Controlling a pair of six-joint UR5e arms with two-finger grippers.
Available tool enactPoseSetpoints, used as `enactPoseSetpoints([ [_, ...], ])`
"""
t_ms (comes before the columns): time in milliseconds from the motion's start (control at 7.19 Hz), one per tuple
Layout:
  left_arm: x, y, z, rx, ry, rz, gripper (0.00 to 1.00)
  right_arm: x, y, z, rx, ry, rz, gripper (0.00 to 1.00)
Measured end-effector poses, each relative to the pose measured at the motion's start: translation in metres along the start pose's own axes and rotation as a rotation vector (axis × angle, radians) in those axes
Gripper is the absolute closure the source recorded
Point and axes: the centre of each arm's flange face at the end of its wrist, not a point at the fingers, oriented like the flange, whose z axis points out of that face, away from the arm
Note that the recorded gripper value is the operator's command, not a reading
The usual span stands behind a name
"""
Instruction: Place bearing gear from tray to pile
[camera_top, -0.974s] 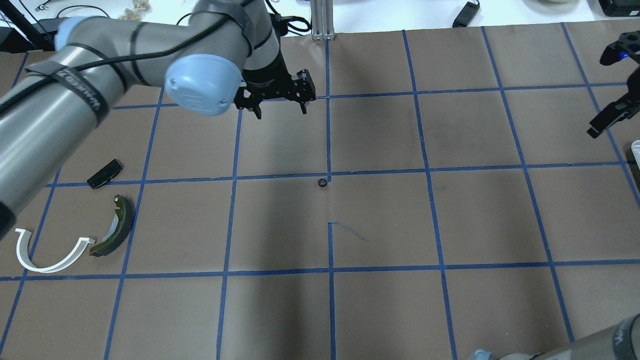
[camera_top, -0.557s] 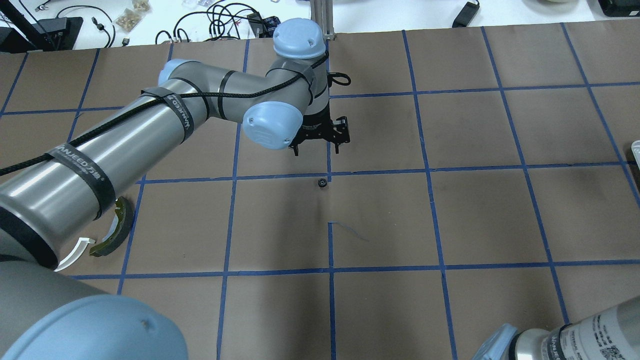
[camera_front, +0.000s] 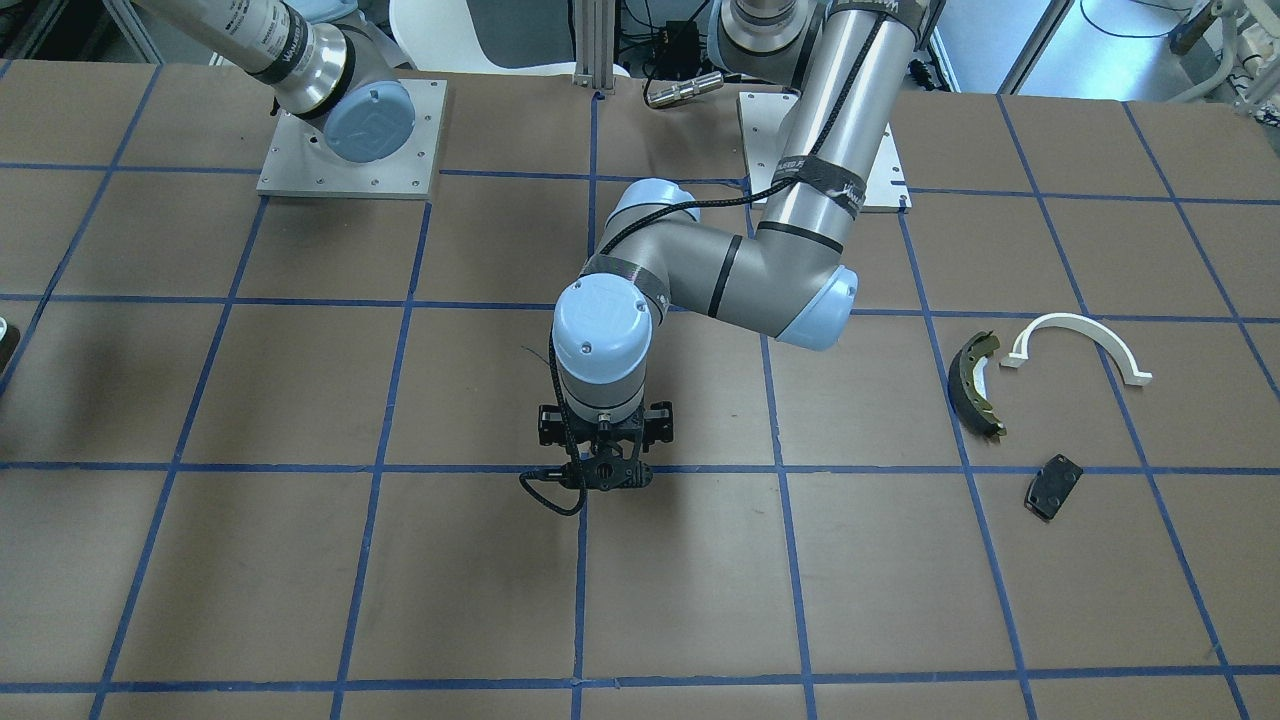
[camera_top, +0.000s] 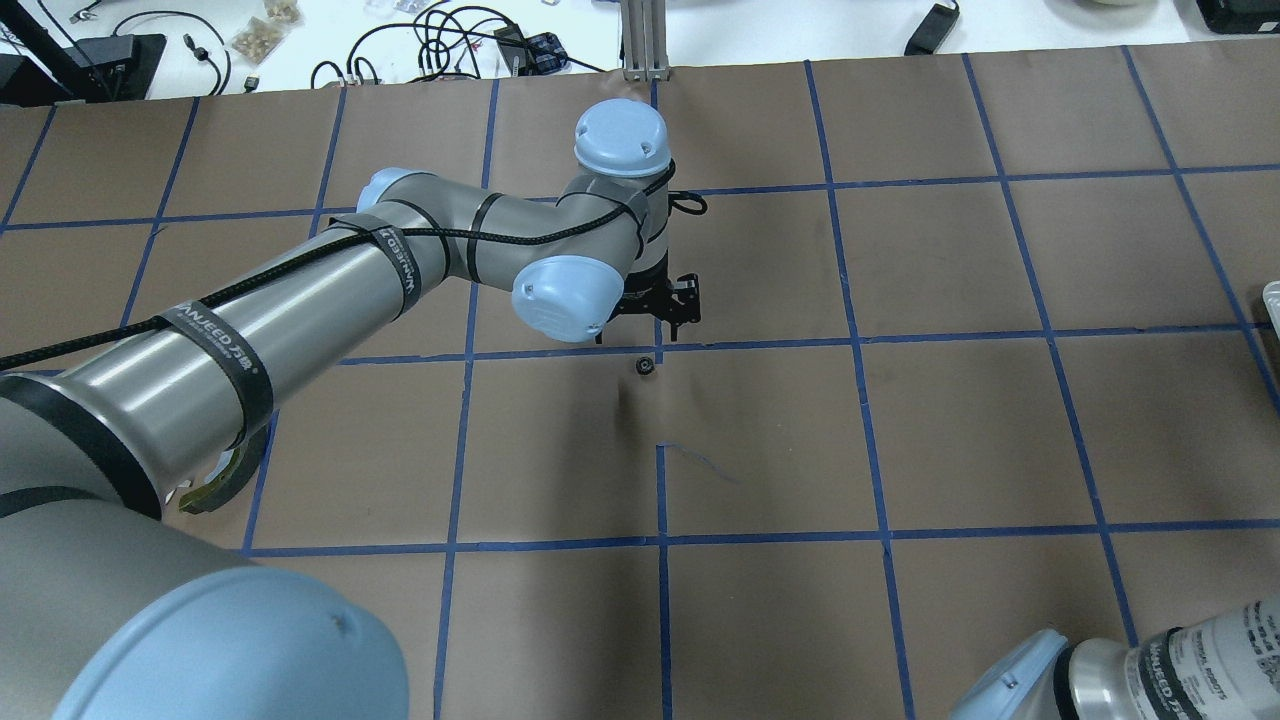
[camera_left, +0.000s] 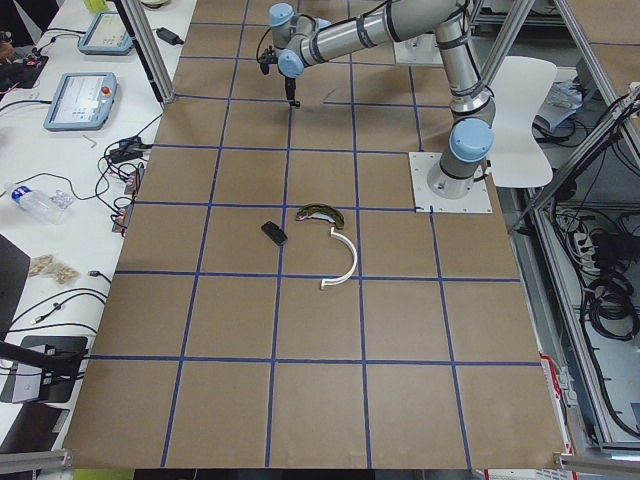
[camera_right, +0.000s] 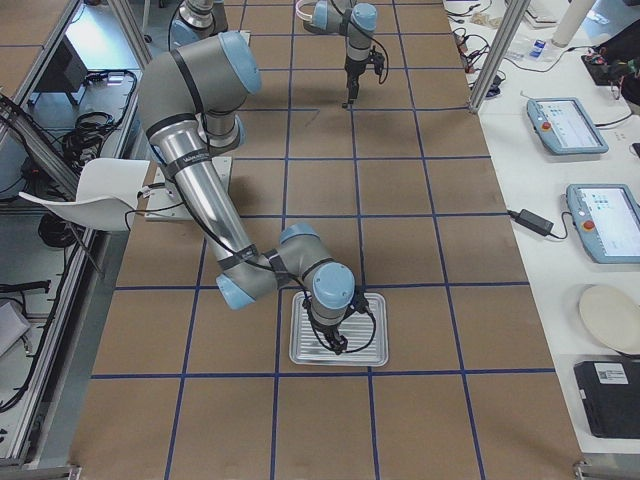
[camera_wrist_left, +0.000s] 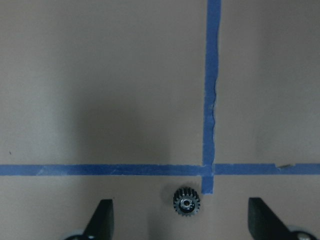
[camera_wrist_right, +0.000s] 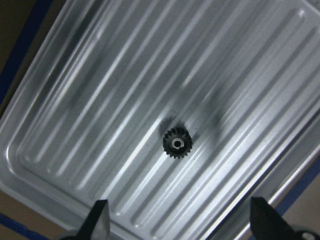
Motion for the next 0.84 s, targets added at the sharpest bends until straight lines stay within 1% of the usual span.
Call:
enactPoseSetpoints([
  [278, 0.000, 0.004, 0.012, -0.021, -0.002, -0.023, 0.29, 0.001, -0.010, 0.012, 0.005, -0.015, 0.041, 0.04],
  [557, 0.000, 0.004, 0.022, -0.032, -0.005, -0.033, 0.30, 0.000, -0.022, 0.014, 0.030, -0.018, 0.048, 0.04],
  [696, 0.001, 0.002, 0.026, -0.032, -0.004, -0.035, 0.42, 0.000, -0.024, 0.014, 0.037, -0.017, 0.046, 0.04],
  [835, 0.002, 0.001, 0.030, -0.033, -0.004, -0.035, 0.69, 0.000, -0.025, 0.014, 0.040, -0.017, 0.041, 0.04],
])
